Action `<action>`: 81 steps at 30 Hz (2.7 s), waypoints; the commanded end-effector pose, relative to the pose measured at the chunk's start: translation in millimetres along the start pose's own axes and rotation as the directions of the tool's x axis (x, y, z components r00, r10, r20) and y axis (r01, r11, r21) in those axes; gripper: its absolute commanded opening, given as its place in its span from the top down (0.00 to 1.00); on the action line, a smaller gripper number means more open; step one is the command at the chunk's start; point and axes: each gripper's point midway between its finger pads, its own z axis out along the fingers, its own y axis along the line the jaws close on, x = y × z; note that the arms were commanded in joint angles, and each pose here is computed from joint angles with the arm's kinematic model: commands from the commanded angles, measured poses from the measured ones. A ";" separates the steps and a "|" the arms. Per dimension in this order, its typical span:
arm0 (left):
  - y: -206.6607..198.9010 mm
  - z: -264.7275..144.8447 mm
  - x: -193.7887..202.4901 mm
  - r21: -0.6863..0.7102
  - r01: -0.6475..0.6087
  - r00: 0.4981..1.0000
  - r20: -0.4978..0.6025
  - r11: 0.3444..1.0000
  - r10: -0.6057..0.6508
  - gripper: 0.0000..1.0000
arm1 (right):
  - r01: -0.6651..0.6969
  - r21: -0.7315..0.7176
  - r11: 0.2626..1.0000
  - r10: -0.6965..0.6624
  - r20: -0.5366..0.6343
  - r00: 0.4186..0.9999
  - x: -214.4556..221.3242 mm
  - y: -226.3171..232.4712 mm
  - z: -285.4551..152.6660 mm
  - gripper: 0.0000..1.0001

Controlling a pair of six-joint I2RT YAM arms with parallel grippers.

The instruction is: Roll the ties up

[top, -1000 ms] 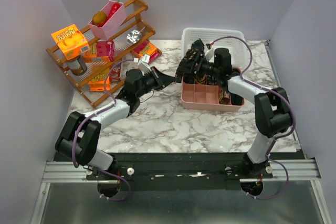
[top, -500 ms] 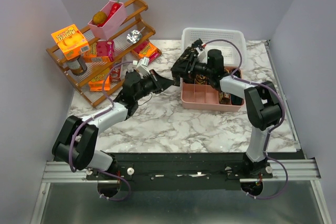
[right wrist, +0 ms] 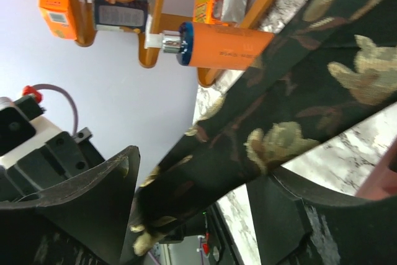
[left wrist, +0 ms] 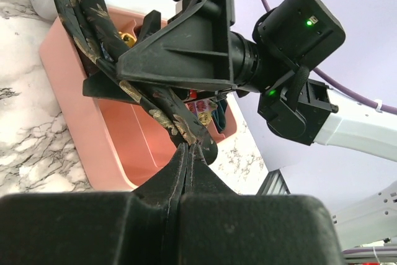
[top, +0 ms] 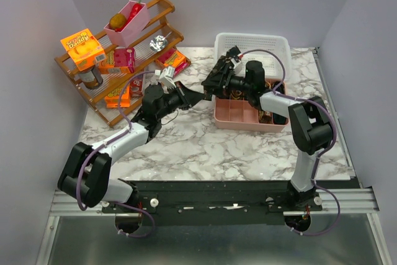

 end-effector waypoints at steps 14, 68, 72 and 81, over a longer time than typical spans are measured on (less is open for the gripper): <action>-0.4 -15.0 2.6 0.017 -0.009 1.000 0.025 1.000 0.008 1.00 | 0.001 -0.194 0.981 0.000 0.008 1.000 0.6 33.4 -1.4 0.77; -24.8 -42.4 -10.6 0.113 -0.023 0.996 0.085 0.993 0.014 1.00 | -0.010 -0.414 0.910 0.028 0.037 0.999 24.2 66.3 -8.3 0.80; -11.7 -44.3 -16.5 0.056 -0.019 0.995 0.100 0.998 0.014 0.98 | 0.016 -0.385 0.923 0.007 0.058 0.998 21.7 68.7 -9.7 0.99; -3.7 -41.6 -45.1 0.026 -0.020 0.990 0.139 0.999 0.016 0.23 | 0.163 -0.078 0.984 -0.145 0.196 0.970 -1.8 57.6 -19.7 0.99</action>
